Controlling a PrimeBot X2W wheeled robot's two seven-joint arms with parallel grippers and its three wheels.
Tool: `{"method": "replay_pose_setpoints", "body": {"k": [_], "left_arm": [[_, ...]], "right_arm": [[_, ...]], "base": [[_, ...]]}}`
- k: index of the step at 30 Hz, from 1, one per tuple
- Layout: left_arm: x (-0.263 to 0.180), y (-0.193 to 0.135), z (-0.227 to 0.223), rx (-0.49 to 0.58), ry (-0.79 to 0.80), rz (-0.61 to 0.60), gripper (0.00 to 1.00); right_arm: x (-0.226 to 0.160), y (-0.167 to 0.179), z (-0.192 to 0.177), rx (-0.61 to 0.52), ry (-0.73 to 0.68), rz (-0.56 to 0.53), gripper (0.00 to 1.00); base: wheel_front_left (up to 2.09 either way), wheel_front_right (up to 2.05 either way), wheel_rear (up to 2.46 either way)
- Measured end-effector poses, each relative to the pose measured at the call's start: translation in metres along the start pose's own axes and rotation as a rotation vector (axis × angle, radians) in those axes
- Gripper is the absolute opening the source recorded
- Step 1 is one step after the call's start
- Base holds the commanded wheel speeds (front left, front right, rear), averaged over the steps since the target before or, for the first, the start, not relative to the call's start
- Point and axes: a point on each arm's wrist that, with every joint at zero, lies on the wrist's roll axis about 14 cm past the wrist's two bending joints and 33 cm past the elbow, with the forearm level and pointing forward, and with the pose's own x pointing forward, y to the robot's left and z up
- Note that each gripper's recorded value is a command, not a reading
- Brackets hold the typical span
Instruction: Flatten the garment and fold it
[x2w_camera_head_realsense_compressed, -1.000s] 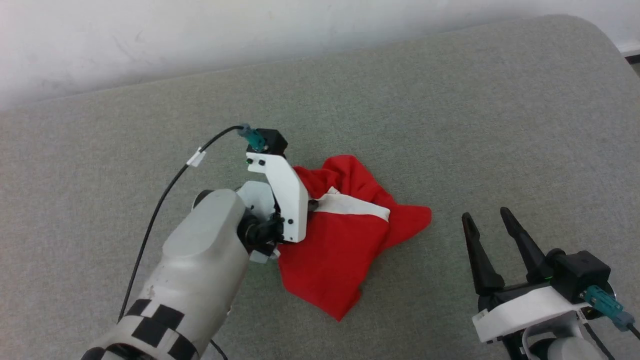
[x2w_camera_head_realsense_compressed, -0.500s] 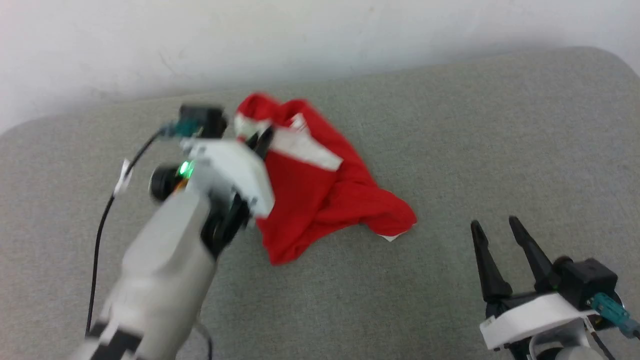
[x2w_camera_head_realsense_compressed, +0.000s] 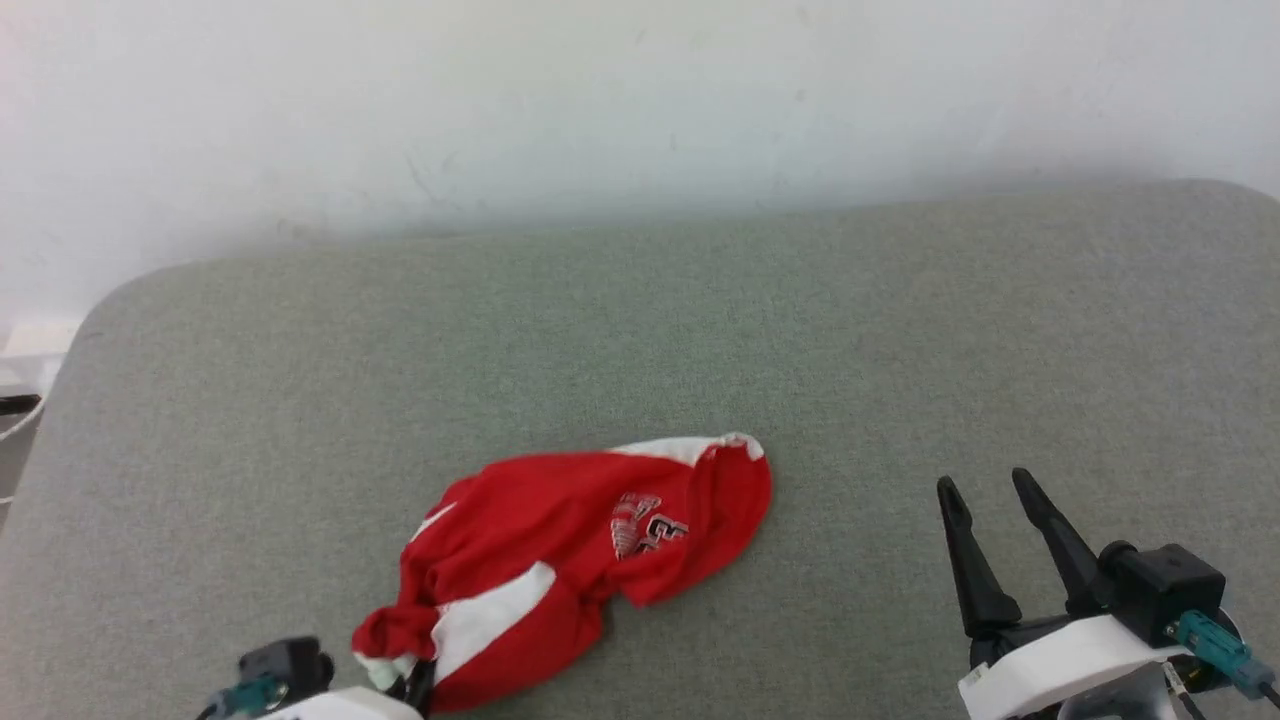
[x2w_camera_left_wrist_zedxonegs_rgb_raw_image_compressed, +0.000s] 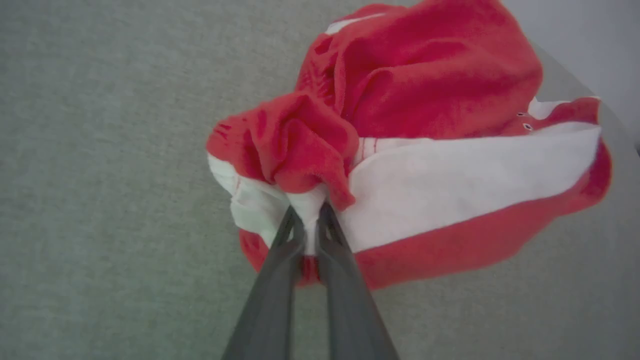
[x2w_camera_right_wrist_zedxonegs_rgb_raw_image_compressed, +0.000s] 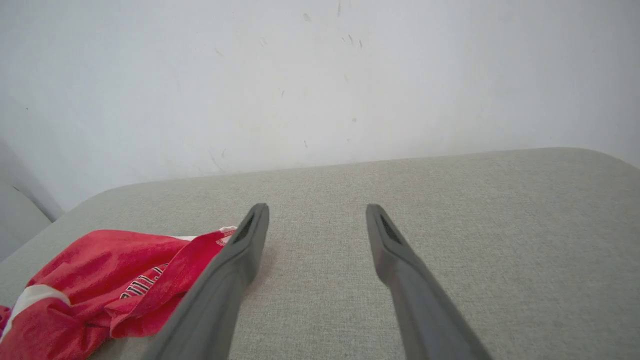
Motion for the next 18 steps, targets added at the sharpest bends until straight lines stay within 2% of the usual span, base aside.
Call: {"method": "replay_pose_setpoints", "body": {"k": [4,9,12,16,18], "left_arm": [[-0.012,0.005,0.028,-0.014,-0.137,0.035,1.0],[-0.019,-0.002,0.077,0.051,-0.302,0.013,1.0],[-0.014,-0.02,0.091,0.114,-0.295,-0.05,1.0],[-0.003,-0.036,0.085,0.197,-0.192,-0.108,1.0],[0.002,-0.042,0.063,0.255,-0.06,-0.137,1.0]], "right_arm": [[0.001,0.003,0.002,0.0,-0.004,0.011,1.0],[-0.001,0.005,0.002,0.0,-0.004,0.015,1.0],[-0.001,0.004,0.001,0.0,0.003,0.014,1.0],[-0.003,0.005,0.001,0.0,0.004,0.013,1.0],[-0.006,0.0,0.002,0.0,-0.001,-0.003,1.0]], "base": [[0.0,0.0,0.0],[0.0,0.0,0.0],[0.0,0.0,0.0],[0.0,0.0,0.0],[0.0,0.0,0.0]]}}
